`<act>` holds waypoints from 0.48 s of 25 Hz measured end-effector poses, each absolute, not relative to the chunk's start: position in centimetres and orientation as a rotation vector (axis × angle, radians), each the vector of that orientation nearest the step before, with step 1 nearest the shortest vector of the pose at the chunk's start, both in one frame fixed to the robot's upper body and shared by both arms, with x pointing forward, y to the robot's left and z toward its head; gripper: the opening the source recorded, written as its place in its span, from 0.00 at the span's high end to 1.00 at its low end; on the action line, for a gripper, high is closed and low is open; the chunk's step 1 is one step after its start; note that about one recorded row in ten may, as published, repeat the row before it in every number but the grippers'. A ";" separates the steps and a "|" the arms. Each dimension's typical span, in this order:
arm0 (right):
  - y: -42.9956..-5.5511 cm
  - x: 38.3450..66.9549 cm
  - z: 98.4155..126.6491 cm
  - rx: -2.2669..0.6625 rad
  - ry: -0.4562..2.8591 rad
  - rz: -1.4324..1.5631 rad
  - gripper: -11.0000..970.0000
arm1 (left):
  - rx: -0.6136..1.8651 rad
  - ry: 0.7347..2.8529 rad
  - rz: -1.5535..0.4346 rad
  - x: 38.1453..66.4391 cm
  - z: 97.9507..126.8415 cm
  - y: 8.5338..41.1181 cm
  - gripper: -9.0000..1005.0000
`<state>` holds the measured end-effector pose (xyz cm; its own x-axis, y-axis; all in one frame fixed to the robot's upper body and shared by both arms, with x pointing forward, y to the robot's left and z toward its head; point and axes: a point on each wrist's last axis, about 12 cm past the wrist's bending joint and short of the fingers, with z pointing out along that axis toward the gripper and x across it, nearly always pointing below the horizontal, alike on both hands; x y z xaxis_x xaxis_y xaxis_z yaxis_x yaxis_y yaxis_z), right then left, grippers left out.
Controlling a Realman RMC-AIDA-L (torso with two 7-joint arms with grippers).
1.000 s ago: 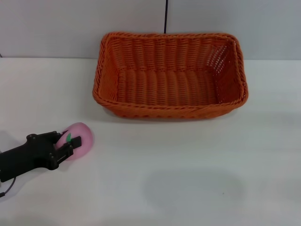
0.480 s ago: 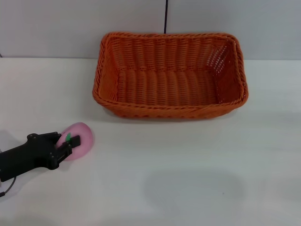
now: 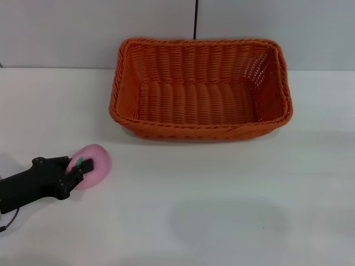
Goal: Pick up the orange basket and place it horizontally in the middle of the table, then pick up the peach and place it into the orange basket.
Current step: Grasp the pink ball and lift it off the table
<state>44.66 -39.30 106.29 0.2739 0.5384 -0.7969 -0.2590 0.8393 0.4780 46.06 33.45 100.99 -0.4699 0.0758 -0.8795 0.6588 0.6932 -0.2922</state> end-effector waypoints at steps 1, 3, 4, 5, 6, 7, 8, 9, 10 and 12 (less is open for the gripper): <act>-39.3 44.7 106.3 0.275 1.180 0.546 0.43 | 0.567 1.960 -0.780 46.1 101.0 33.4 0.85; -39.2 44.7 106.2 0.272 1.184 0.550 0.43 | 0.568 1.960 -0.780 46.1 101.0 33.5 0.87; -39.2 44.8 106.2 0.271 1.185 0.551 0.43 | 0.568 1.960 -0.780 46.1 101.0 33.5 0.87; -39.2 44.8 106.2 0.270 1.185 0.552 0.43 | 0.568 1.960 -0.780 46.1 101.0 33.5 0.88; -39.2 44.8 106.3 0.270 1.185 0.552 0.43 | 0.568 1.960 -0.780 46.1 101.0 33.5 0.88; -39.1 44.8 106.3 0.270 1.185 0.552 0.43 | 0.569 1.960 -0.780 46.1 101.0 33.5 0.88; -39.1 44.8 106.3 0.269 1.184 0.552 0.43 | 0.569 1.960 -0.780 46.1 101.0 33.5 0.89; -39.1 44.9 106.3 0.269 1.184 0.553 0.43 | 0.570 1.961 -0.780 46.0 101.0 33.5 0.89; -39.1 44.9 106.3 0.269 1.185 0.553 0.43 | 0.570 1.961 -0.780 46.0 101.0 33.5 0.89; -39.1 44.9 106.3 0.270 1.185 0.552 0.43 | 0.570 1.961 -0.780 46.0 101.0 33.5 0.90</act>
